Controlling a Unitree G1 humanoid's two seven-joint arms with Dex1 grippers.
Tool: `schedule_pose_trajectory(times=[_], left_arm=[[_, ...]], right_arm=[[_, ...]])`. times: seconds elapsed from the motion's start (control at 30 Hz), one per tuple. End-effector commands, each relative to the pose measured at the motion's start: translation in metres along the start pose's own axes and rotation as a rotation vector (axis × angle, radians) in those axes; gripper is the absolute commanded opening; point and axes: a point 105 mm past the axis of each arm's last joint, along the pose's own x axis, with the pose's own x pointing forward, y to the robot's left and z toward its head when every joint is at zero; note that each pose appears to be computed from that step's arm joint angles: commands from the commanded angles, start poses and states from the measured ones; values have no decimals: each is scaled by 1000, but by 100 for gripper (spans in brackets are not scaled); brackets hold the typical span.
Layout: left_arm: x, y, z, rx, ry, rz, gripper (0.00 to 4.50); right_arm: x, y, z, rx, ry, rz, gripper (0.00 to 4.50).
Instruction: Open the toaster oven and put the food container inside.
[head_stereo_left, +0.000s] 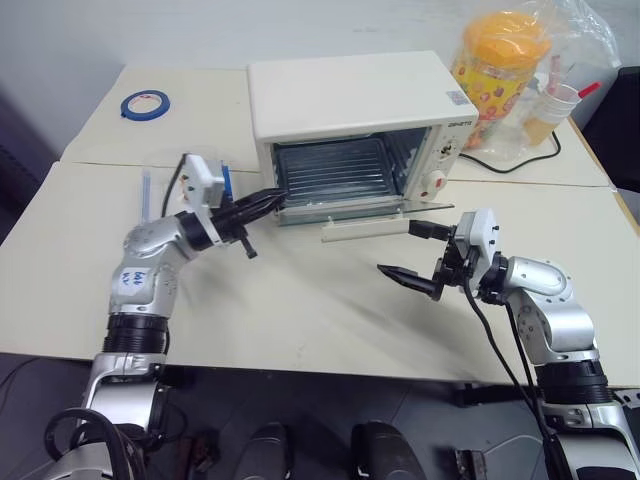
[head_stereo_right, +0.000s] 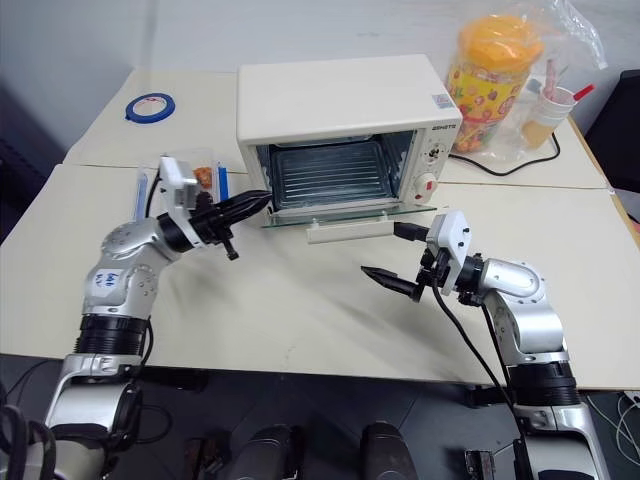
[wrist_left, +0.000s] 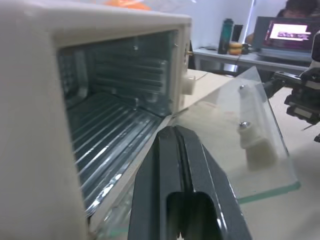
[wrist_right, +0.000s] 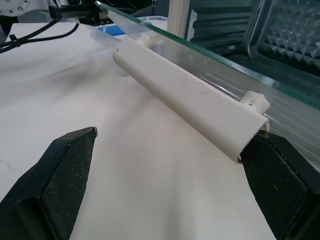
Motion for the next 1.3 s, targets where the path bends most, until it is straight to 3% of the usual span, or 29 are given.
schedule_pose_trajectory(times=[0.03,0.27,0.4,0.6,0.73,0.9,1.0,1.07,1.1,1.23,1.3], left_arm=[[7,-10,-1,28,10,-61,2],[7,-28,-24,62,125,-137,2],[8,-41,-43,65,205,-151,2],[9,-52,-63,105,299,-132,2],[2,-51,-60,75,264,-74,71],[-25,-45,-31,-2,135,36,194],[-58,-39,-19,-67,124,138,273],[-102,-26,-35,-207,287,363,315],[-130,-27,-32,-222,300,447,342],[-182,-41,-13,-271,249,617,436],[-206,-48,-13,-304,236,716,449]], right_arm=[[-11,3,7,-38,-18,-38,450],[-65,25,-14,35,64,-205,450],[-117,43,-30,58,173,-346,450],[-130,39,-17,9,157,-416,450],[-114,34,2,-49,72,-369,450],[-87,32,16,-129,-6,-293,450],[-72,35,20,-149,-42,-234,450],[-61,37,24,-151,-75,-203,450],[-52,40,27,-153,-94,-164,450],[-33,46,37,-177,-151,-76,450],[-27,49,39,-186,-170,-46,450]])
